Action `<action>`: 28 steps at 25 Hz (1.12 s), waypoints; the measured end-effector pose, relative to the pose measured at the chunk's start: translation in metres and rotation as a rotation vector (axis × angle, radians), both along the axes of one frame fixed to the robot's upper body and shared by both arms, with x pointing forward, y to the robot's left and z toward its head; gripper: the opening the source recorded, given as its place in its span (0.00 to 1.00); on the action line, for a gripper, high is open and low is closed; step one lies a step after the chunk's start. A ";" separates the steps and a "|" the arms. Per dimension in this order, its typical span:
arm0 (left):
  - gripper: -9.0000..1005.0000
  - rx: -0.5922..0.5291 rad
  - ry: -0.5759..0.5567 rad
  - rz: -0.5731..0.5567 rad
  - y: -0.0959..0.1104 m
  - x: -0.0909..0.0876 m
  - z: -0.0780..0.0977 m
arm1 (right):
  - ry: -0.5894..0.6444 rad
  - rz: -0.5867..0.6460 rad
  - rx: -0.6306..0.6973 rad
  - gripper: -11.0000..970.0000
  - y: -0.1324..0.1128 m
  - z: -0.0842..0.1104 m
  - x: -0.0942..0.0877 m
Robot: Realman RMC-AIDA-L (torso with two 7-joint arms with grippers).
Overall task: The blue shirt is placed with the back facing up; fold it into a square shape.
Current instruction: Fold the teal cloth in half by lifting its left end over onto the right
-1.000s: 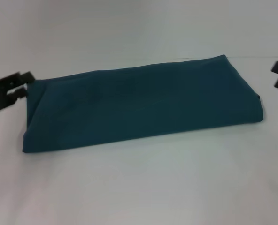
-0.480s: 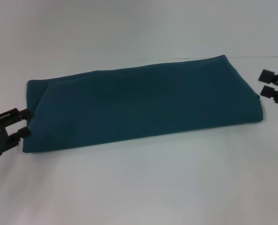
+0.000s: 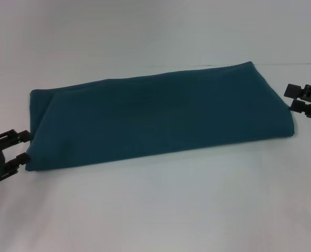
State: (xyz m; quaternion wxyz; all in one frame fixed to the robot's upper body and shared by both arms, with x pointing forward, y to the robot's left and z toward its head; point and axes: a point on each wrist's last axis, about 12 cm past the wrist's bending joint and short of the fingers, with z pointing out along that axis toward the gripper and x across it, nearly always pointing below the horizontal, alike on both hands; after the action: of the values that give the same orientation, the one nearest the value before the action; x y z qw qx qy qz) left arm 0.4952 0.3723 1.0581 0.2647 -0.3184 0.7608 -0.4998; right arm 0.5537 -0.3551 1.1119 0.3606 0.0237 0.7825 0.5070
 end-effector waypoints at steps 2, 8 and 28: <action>0.63 -0.003 0.015 0.020 0.002 -0.001 -0.002 | 0.001 0.009 -0.003 0.97 0.000 0.001 0.000; 0.63 0.014 0.060 0.061 0.006 -0.004 -0.008 | 0.000 0.021 -0.007 0.97 0.000 0.002 0.000; 0.63 0.022 0.126 0.130 0.005 -0.007 -0.024 | -0.002 0.049 -0.002 0.97 0.005 -0.001 -0.004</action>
State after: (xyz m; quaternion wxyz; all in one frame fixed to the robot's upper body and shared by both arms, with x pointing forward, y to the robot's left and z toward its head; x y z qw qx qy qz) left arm 0.4881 0.3774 1.0341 0.2516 -0.3953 0.7589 -0.4522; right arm 0.5494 -0.3496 1.1104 0.3488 0.0037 0.7830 0.5149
